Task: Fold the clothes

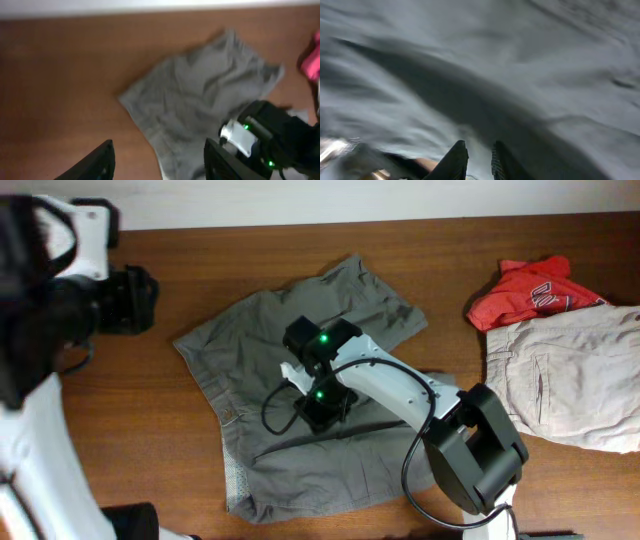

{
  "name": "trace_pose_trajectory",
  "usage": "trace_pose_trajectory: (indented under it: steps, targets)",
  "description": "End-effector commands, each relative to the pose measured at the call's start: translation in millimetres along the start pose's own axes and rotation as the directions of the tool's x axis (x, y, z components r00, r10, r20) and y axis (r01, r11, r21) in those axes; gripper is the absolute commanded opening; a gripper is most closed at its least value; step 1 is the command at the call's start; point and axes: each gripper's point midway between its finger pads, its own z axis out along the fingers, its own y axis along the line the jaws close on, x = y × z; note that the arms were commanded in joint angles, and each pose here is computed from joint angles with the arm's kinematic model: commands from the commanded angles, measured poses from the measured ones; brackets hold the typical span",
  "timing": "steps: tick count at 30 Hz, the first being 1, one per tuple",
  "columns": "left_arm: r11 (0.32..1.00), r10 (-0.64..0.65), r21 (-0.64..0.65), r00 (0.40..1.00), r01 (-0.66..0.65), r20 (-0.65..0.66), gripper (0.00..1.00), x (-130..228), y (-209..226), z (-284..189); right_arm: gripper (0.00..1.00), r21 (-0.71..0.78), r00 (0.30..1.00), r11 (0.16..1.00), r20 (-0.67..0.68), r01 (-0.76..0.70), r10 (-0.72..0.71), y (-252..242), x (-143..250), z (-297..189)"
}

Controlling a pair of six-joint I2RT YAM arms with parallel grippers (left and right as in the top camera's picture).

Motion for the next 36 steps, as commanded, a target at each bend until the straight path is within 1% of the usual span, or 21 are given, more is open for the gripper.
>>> trace_pose_trajectory:
  steps: [1, 2, 3, 5, 6, 8, 10, 11, 14, 16, 18, 22, 24, 27, 31, 32, 33, 36]
  targets:
    - [0.998, 0.001, 0.068, 0.996, 0.005, -0.085, 0.56, 14, -10, 20, 0.23, 0.211, 1.0, 0.977, -0.005, -0.01, 0.011, -43, 8, 17]
    - [0.997, 0.002, 0.073, 0.995, 0.005, -0.097, 0.56, 16, -11, 24, 0.24, 0.221, 0.999, 0.974, 0.019, -0.038, 0.034, -50, 5, 22]
    - [0.997, 0.007, 0.08, 0.992, 0.003, -0.123, 0.54, 21, -14, 30, 0.27, 0.22, 0.994, 0.971, 0.063, -0.098, 0.086, -63, 1, 27]
    - [0.996, 0.015, 0.088, 0.991, -0.004, -0.133, 0.53, 23, -17, 32, 0.27, 0.212, 0.985, 0.964, 0.1, -0.157, 0.138, -79, -2, 28]
    - [0.995, 0.027, 0.097, 0.991, -0.014, -0.134, 0.53, 23, -22, 33, 0.27, 0.2, 0.968, 0.951, 0.144, -0.234, 0.208, -101, -5, 25]
    - [0.994, 0.044, 0.109, 0.99, -0.03, -0.132, 0.53, 23, -28, 34, 0.27, 0.186, 0.937, 0.927, 0.195, -0.324, 0.289, -125, -8, 18]
    - [0.992, 0.057, 0.117, 0.99, -0.042, -0.13, 0.54, 22, -33, 34, 0.27, 0.161, 0.895, 0.896, 0.251, -0.415, 0.369, -152, -10, 10]
    - [0.992, 0.063, 0.121, 0.99, -0.047, -0.129, 0.54, 22, -35, 34, 0.27, 0.144, 0.863, 0.871, 0.285, -0.469, 0.418, -170, -10, 4]
    - [0.991, 0.066, 0.123, 0.989, -0.049, -0.133, 0.54, 23, -37, 35, 0.25, 0.107, 0.799, 0.827, 0.352, -0.551, 0.487, -207, -9, -8]
    - [0.991, 0.065, 0.124, 0.988, -0.047, -0.143, 0.54, 25, -36, 38, 0.23, 0.098, 0.784, 0.819, 0.372, -0.566, 0.497, -221, -7, -14]
    - [0.991, 0.063, 0.125, 0.985, -0.043, -0.158, 0.54, 27, -36, 44, 0.22, 0.059, 0.804, 0.853, 0.374, -0.518, 0.462, -221, -11, -22]
    - [0.991, 0.054, 0.129, 0.973, -0.025, -0.226, 0.54, 41, -34, 68, 0.22, 0.012, 0.832, 0.891, 0.364, -0.453, 0.418, -207, -17, -42]
    - [0.992, 0.04, 0.126, 0.962, -0.006, -0.27, 0.52, 51, -32, 83, 0.22, -0.013, 0.852, 0.909, 0.342, -0.417, 0.396, -191, -17, -55]
    - [0.992, 0.035, 0.126, 0.947, 0.006, -0.32, 0.52, 65, -30, 103, 0.23, -0.053, 0.883, 0.933, 0.308, -0.356, 0.354, -161, -14, -73]
    - [0.992, 0.026, 0.125, 0.922, 0.024, -0.387, 0.52, 86, -28, 125, 0.28, -0.034, 0.907, 0.953, 0.3, -0.3, 0.296, -127, -9, -89]
    - [0.991, 0.017, 0.125, 0.911, 0.037, -0.411, 0.52, 93, -28, 128, 0.29, -0.034, 0.907, 0.954, 0.3, -0.298, 0.294, -122, -9, -90]
    - [0.983, 0.011, 0.166, 0.882, 0.076, -0.47, 0.52, 113, -35, 137, 0.33, -0.04, 0.903, 0.95, 0.3, -0.311, 0.308, -113, -10, -92]
    - [0.962, 0.001, 0.228, 0.834, 0.15, -0.552, 0.52, 143, -48, 152, 0.33, -0.065, 0.875, 0.922, 0.297, -0.381, 0.382, -113, -11, -92]
